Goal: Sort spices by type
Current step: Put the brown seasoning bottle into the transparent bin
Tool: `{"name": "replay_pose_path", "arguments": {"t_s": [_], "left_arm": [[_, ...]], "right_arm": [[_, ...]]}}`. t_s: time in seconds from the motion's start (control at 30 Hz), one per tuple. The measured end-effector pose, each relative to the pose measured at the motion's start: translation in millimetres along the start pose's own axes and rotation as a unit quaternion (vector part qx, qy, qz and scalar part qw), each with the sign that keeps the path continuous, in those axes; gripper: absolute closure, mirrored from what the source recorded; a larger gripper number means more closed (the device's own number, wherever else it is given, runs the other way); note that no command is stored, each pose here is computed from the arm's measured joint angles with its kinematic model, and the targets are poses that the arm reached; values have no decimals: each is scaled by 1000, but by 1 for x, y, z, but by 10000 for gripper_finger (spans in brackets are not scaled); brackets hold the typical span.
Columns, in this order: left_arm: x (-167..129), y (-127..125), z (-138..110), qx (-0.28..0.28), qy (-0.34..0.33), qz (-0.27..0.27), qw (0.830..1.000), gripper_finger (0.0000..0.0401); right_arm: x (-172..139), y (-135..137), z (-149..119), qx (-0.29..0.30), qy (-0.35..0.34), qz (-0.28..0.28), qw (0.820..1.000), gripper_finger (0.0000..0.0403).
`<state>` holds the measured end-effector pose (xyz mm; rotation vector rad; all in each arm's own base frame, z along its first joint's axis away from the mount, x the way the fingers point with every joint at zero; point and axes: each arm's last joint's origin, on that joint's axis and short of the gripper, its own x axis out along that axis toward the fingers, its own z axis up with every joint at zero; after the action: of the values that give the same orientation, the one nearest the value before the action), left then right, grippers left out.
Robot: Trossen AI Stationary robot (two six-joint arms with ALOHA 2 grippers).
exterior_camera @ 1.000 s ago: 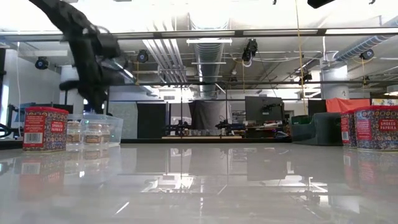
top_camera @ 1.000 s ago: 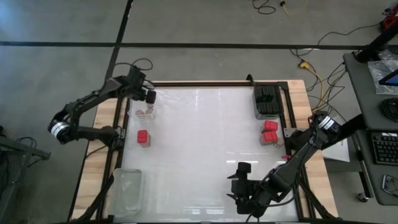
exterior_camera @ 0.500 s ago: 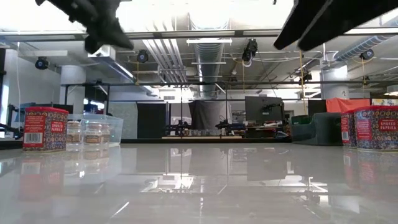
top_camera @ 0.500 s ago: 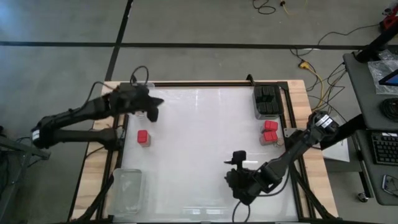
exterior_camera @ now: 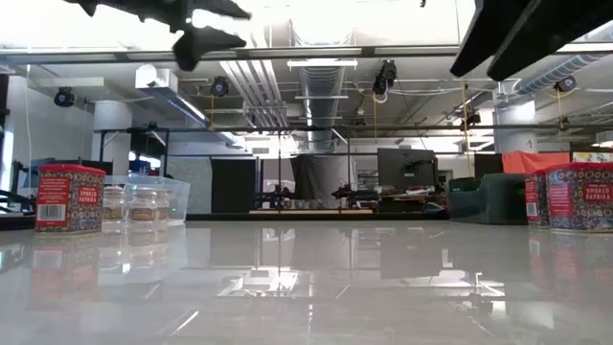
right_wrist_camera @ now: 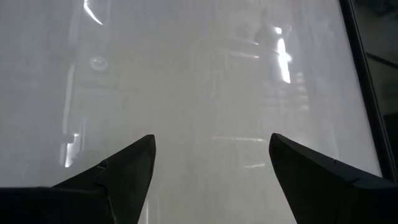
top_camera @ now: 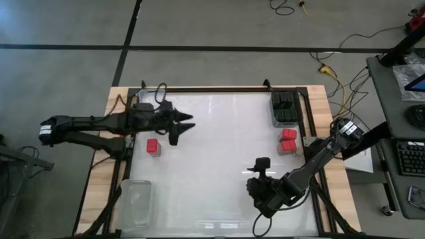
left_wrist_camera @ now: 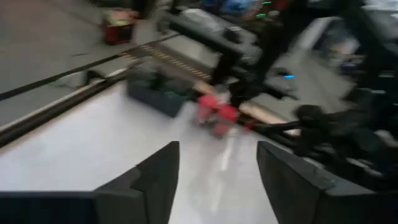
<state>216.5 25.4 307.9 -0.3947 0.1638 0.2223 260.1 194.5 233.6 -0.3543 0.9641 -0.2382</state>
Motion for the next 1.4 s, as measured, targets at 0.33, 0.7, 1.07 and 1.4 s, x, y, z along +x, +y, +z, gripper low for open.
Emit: {"name": "replay_pose_path", "arguments": {"t_s": [0.33, 0.7, 1.07, 1.4], "left_arm": [[35, -63, -18, 9, -85, -160, 983, 186], [61, -87, -54, -23, -72, -175, 982, 189], [82, -88, -71, -29, -91, -183, 978, 189], [106, -77, -99, -8, -72, -116, 991, 189]], "right_arm": [[-24, 14, -10, -2, -20, 26, 999, 90], [-55, 43, -34, 21, -41, 68, 997, 112], [-71, 31, -53, 54, 121, 67, 989, 70], [-88, 21, -82, 19, 235, 9, 972, 41]]}}
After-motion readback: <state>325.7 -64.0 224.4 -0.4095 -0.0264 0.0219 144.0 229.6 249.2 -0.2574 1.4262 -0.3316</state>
